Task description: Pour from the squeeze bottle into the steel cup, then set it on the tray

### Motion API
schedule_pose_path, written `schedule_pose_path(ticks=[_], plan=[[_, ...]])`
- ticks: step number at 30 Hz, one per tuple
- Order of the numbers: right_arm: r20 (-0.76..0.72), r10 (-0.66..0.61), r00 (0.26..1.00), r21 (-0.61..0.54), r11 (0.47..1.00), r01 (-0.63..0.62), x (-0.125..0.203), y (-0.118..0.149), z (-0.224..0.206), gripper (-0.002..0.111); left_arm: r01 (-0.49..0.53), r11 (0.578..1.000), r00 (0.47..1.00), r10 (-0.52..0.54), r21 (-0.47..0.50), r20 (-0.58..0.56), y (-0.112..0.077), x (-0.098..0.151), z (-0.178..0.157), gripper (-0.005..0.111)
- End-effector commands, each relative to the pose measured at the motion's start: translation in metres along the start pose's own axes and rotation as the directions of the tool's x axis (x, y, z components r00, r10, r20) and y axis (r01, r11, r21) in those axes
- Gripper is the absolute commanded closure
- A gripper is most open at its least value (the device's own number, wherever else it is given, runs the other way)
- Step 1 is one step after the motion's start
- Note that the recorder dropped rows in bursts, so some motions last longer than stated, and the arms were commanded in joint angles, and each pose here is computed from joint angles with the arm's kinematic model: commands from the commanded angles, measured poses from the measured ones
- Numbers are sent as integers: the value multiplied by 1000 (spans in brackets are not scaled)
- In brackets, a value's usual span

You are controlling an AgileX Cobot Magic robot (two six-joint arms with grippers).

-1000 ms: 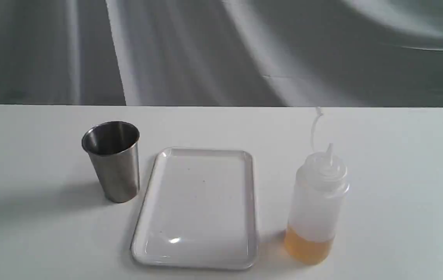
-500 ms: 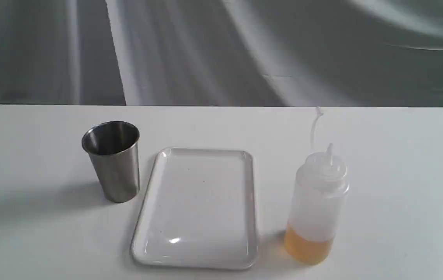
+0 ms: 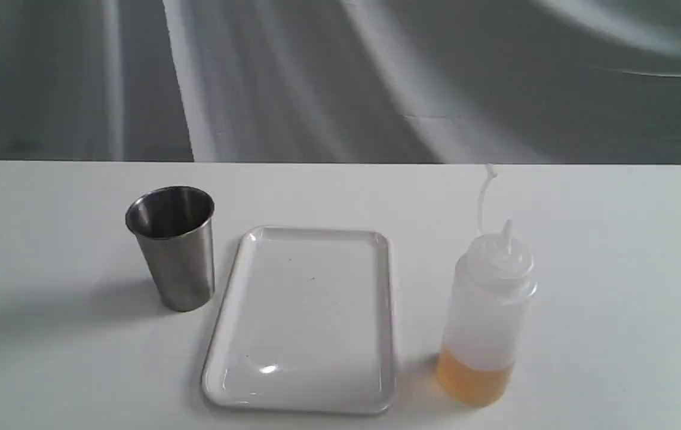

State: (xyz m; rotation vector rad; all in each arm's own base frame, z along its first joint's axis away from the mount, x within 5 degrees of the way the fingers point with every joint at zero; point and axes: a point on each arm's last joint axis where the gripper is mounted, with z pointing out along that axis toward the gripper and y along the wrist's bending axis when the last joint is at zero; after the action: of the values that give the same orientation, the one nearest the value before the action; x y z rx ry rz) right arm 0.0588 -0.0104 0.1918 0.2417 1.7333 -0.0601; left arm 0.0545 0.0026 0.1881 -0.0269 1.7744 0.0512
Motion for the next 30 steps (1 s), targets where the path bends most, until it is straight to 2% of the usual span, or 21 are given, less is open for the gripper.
schedule_pose_path(ticks=[1,3,6,10,12,13,17,21,26,30], plan=[[218,201,955,-49,980,-195,-19,0,-2,108,5,1000,1000,-5,9,7,-1,1,0,98],[306,355,883,-88,934,-345,-28,-2,-5,108,5,1000,1000,-5,9,7,-1,1,0,98],[402,538,741,-135,835,-533,-36,-10,-8,108,5,1000,1000,-5,9,7,-1,1,0,98],[361,780,512,-235,607,-759,-36,-14,-9,108,3,1000,1000,-3,9,7,-1,1,0,98],[294,845,447,-261,521,-813,-33,-11,-7,108,3,1000,1000,-3,9,7,-1,1,0,98],[273,849,452,-260,518,-815,-32,-9,-7,108,3,1000,1000,-3,9,7,-1,1,0,98],[243,778,579,-269,627,-731,-51,0,-13,108,3,1000,1000,-3,9,7,-1,1,0,98],[233,777,585,-325,629,-706,-82,7,-27,108,5,1000,1000,-5,9,7,-1,1,0,98],[254,730,635,-387,678,-625,-122,16,-53,108,5,1000,1000,-5,9,7,-1,1,0,98],[239,721,650,-425,680,-598,-142,22,-71,108,5,1000,1000,-5,9,7,-1,1,0,98]])
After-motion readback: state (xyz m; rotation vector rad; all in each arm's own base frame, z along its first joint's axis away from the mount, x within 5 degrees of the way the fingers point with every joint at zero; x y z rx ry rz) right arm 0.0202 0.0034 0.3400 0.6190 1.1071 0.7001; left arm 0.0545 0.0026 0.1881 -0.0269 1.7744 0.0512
